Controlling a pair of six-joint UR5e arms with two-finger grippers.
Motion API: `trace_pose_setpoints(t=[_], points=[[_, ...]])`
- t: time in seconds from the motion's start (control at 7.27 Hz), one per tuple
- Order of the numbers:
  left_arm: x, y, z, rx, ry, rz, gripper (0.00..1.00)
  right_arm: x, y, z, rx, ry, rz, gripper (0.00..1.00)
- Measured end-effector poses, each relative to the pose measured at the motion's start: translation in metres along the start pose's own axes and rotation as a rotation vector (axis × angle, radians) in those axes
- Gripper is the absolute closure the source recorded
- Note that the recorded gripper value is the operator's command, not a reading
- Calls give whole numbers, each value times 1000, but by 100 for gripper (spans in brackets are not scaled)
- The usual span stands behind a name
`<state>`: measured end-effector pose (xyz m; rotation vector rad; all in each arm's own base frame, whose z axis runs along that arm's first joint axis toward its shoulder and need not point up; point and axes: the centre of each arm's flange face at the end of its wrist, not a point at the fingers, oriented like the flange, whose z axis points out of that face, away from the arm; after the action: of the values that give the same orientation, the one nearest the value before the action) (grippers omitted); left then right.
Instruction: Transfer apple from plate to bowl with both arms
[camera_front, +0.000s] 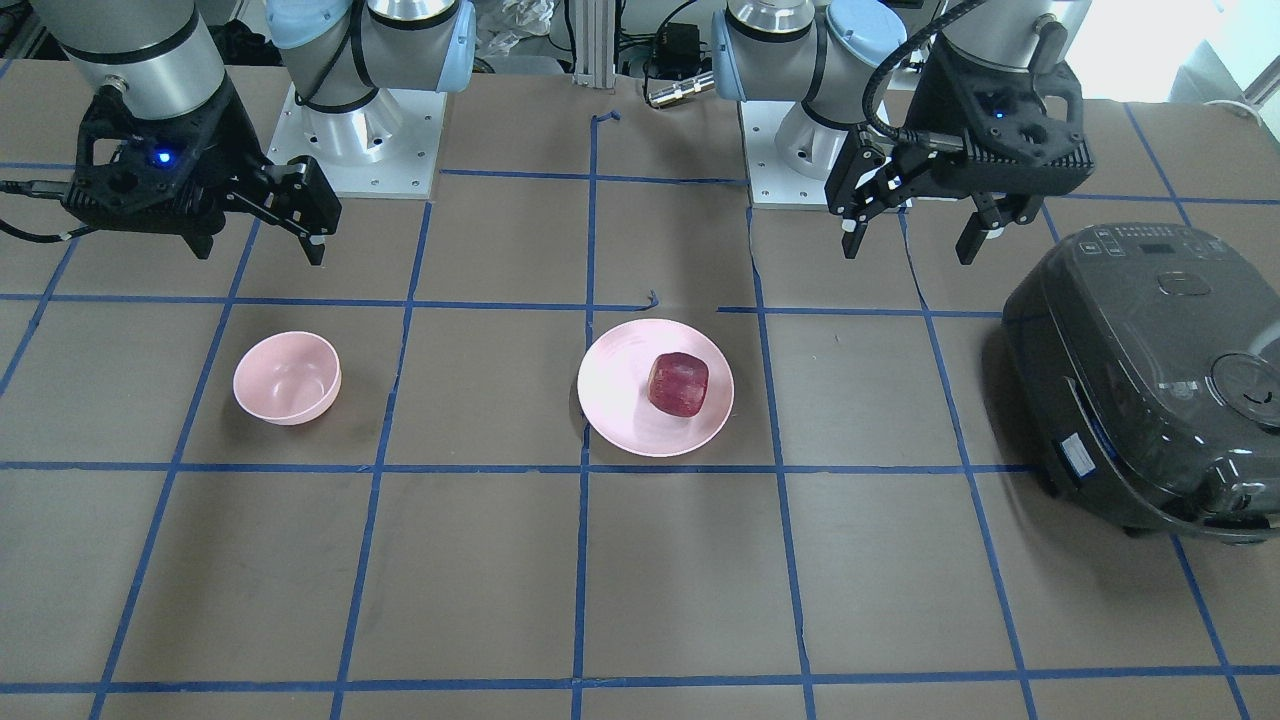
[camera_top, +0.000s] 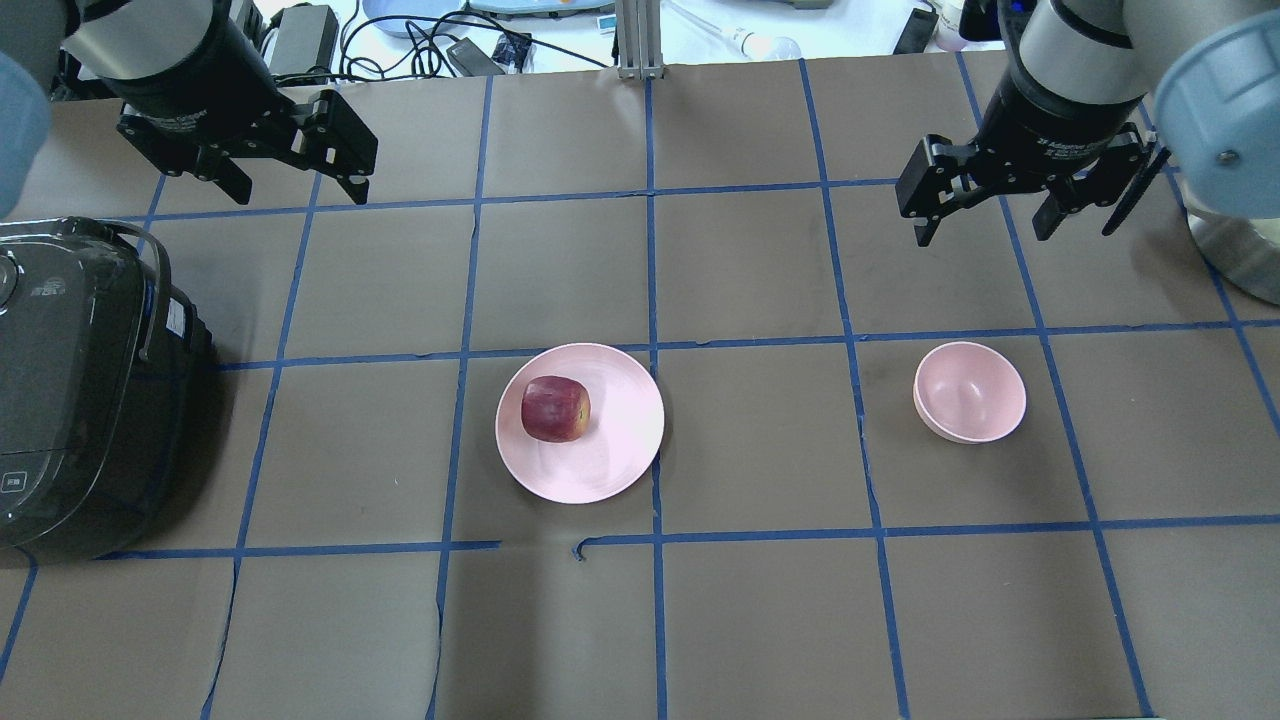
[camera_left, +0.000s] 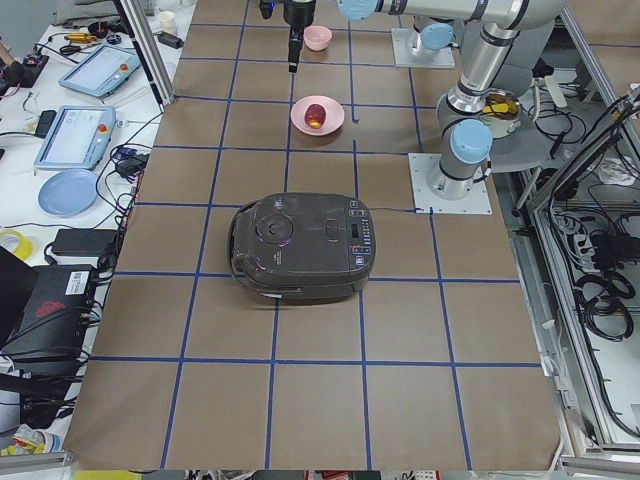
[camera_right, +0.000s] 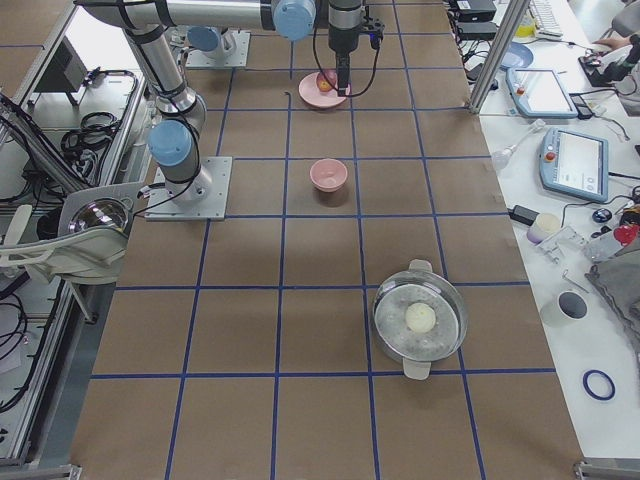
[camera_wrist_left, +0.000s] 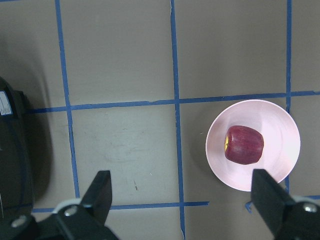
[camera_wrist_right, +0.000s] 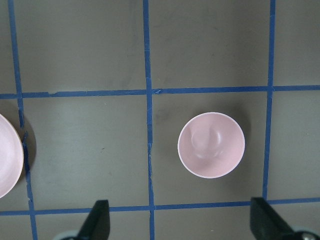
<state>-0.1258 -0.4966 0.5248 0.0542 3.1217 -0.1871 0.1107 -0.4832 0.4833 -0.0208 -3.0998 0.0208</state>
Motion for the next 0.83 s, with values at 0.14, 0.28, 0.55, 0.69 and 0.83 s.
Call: trace_pose_setpoints(t=[0.14, 0.28, 0.55, 0.69, 0.83], points=[[1, 0, 1, -10, 1, -10, 0, 0, 0, 1, -1, 1, -1, 0], [2, 2, 0, -21, 2, -15, 0, 0, 0, 1, -1, 1, -1, 0], [2, 4, -3, -31, 2, -18, 0, 0, 0, 4, -9, 3, 0, 0], [2, 4, -3, -36, 2, -19, 0, 0, 1, 5, -14, 4, 0, 0], [2, 4, -3, -40, 1, -21, 0, 0, 1, 7, -19, 5, 0, 0]])
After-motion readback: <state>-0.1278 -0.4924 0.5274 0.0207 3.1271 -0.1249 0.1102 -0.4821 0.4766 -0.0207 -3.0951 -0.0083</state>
